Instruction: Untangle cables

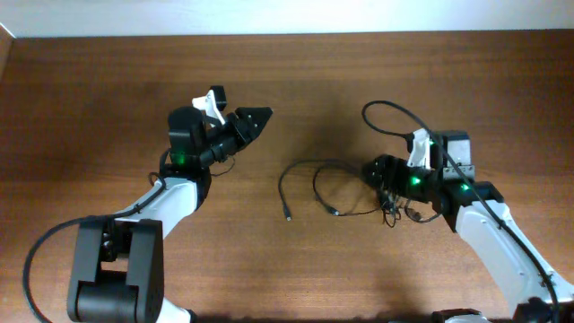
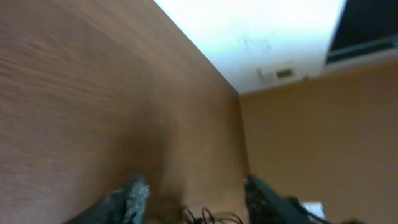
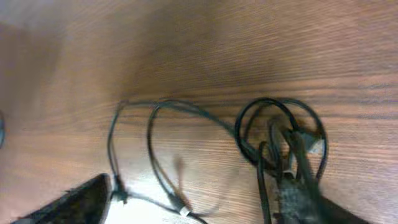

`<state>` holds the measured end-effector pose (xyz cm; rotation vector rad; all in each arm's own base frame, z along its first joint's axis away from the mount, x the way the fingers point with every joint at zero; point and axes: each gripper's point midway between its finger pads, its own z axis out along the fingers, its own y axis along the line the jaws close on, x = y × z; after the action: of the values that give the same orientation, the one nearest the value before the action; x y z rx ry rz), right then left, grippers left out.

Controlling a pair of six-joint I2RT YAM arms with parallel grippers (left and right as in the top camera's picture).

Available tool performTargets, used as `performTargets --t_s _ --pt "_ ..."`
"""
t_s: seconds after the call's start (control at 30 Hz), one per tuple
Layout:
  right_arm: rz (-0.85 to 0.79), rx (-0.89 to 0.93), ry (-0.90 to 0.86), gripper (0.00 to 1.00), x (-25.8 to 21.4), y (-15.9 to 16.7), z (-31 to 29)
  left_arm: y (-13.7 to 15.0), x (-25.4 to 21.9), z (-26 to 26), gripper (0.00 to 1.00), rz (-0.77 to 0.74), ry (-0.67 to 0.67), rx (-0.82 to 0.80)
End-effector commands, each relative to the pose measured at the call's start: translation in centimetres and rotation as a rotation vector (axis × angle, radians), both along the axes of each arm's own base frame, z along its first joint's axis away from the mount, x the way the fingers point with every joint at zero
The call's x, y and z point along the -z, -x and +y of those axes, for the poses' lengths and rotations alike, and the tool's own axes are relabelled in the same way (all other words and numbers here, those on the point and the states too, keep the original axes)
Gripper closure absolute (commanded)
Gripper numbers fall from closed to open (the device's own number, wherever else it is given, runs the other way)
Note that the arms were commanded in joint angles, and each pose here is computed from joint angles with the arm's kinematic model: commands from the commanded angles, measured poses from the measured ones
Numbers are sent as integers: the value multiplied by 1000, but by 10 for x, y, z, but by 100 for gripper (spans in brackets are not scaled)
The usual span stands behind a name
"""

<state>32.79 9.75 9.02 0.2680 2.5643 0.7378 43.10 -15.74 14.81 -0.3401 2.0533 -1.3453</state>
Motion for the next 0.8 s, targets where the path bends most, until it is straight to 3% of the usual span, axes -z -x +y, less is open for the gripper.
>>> performTargets --t_s 0.0,0.13,0.23,0.33,0.47,0.53,0.6,0.77 --pt "-82 40 96 1 -42 -28 -13 26 -3 -34 45 -11 31 182" --pt "-31 194 336 1 -94 -29 -61 49 -4 -77 47 -58 0 299" --pt "-36 294 482 1 -148 -21 -92 69 3 -115 38 -91 -60 363" --pt "-74 316 488 1 -189 -13 -96 94 32 -150 33 -79 -240 409" --pt "-109 323 475 1 -208 -4 -96 124 47 -189 29 -90 -442 429" --pt "-116 318 463 1 -211 0 -95 136 48 -204 28 -163 -511 444" --pt "-122 317 459 1 -213 2 -94 150 50 -217 20 -254 -603 449" --pt "-100 259 388 1 -210 5 -79 143 49 -226 10 -359 -701 312"
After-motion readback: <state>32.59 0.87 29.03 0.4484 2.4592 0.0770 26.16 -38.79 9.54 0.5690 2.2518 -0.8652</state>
